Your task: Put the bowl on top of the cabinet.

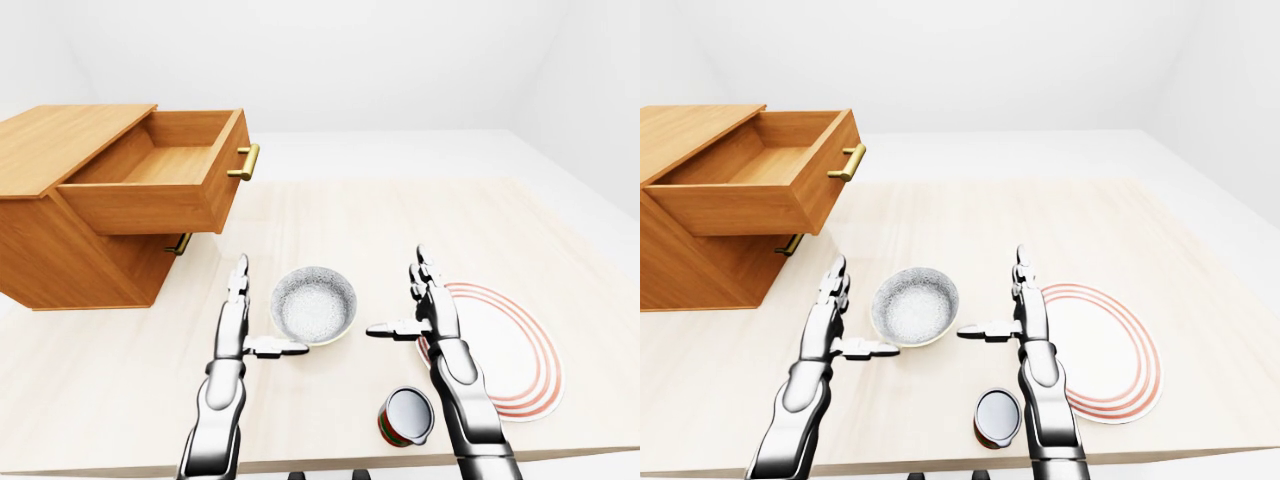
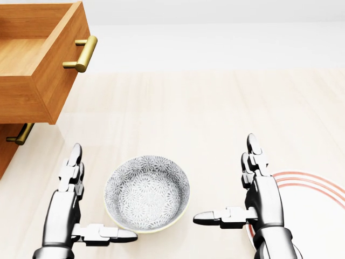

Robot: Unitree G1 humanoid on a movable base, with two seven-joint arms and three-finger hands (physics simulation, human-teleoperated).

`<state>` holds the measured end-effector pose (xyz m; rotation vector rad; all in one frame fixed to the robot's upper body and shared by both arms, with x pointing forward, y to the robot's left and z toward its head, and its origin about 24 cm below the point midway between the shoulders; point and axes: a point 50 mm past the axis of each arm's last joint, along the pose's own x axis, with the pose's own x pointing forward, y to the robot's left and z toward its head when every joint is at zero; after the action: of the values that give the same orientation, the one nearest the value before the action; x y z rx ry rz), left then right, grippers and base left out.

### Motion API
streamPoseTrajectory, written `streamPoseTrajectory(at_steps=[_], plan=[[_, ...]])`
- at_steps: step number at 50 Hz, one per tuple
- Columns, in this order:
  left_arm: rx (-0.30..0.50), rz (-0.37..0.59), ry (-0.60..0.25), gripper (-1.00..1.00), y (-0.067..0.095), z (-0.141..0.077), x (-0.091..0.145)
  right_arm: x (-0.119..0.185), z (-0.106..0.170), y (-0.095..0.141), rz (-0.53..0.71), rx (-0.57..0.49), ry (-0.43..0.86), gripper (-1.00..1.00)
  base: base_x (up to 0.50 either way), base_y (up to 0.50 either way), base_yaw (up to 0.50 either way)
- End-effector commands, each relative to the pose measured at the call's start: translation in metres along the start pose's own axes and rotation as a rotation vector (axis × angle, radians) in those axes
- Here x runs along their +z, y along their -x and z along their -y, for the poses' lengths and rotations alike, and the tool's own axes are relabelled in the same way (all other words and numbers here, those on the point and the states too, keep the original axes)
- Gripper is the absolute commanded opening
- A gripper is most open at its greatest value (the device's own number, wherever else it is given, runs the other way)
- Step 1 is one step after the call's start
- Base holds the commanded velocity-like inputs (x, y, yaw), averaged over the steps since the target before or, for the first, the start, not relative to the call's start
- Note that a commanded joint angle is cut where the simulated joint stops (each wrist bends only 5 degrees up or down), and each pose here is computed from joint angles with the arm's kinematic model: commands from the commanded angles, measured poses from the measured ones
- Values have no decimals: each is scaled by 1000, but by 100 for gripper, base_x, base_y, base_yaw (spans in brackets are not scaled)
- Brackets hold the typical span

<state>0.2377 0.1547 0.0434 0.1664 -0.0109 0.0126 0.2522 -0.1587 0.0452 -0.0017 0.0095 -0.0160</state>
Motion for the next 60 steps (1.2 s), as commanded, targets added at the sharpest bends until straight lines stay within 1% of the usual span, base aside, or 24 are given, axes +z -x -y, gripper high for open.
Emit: streamPoseTrajectory(at_steps=[1, 3, 5, 6, 8, 9, 10, 13, 15, 21, 25, 26, 29, 32, 35, 37, 40, 43, 49, 55, 60], plan=[[24, 43, -216, 100, 17, 5, 7, -2, 1, -1, -2, -16, 2, 100, 0, 0, 0], [37, 66, -265, 100, 20, 7, 10, -2, 1, -1, -3, -16, 3, 100, 0, 0, 0], [37, 75, -277, 100, 20, 9, 12, -4, 1, -2, -12, -21, 7, 100, 0, 0, 0], [57, 91, -326, 100, 20, 11, 12, -6, 2, -4, -20, -25, 7, 100, 0, 0, 0], [65, 105, -365, 100, 21, 13, 12, -5, 2, -4, -19, -23, 6, 100, 0, 0, 0], [86, 134, -416, 100, 22, 16, 13, -6, 2, -4, -19, -22, 7, 100, 0, 0, 0], [87, 136, -418, 100, 22, 16, 13, -6, 2, -4, -19, -22, 7, 100, 0, 0, 0], [136, 188, -542, 100, 27, 23, 13, -7, 1, -4, -21, -19, 9, 100, 0, 0, 0], [167, 207, -591, 100, 28, 24, 12, -7, 0, -3, -21, -16, 11, 100, 0, 0, 0], [189, 246, -672, 100, 29, 33, 9, -8, -1, -3, -22, -13, 14, 100, 0, 0, 0], [205, 291, -732, 100, 30, 43, 6, -7, -1, -3, -19, -14, 14, 100, 0, 0, 0], [205, 292, -733, 100, 30, 43, 6, -7, -1, -3, -19, -14, 14, 100, 0, 0, 0], [172, 300, -765, 100, 31, 51, 2, -6, -1, -2, -18, -14, 14, 100, 0, 0, 0], [125, 292, -797, 100, 31, 59, -5, -6, -1, -2, -17, -15, 15, 100, 0, 0, 0], [94, 286, -815, 100, 29, 65, -10, -5, -1, -2, -15, -14, 17, 100, 0, 0, 0], [83, 296, -831, 100, 27, 68, -11, -6, -2, -1, -16, -10, 21, 100, 0, 0, 0], [74, 292, -835, 100, 23, 70, -13, -6, -3, -1, -16, -6, 23, 100, 0, 0, 0], [57, 276, -840, 100, 19, 73, -18, -7, -4, -1, -17, -3, 28, 100, 0, 0, 0], [22, 246, -854, 100, 15, 79, -27, -6, -4, -1, -14, -3, 28, 100, 0, 0, 0], [-34, 183, -882, 100, 7, 84, -44, -4, -5, 2, -5, 7, 29, 100, 0, 0, 0], [-38, 167, -888, 100, 5, 84, -48, -5, -6, 2, -4, 12, 31, 100, 0, 0, 0]])
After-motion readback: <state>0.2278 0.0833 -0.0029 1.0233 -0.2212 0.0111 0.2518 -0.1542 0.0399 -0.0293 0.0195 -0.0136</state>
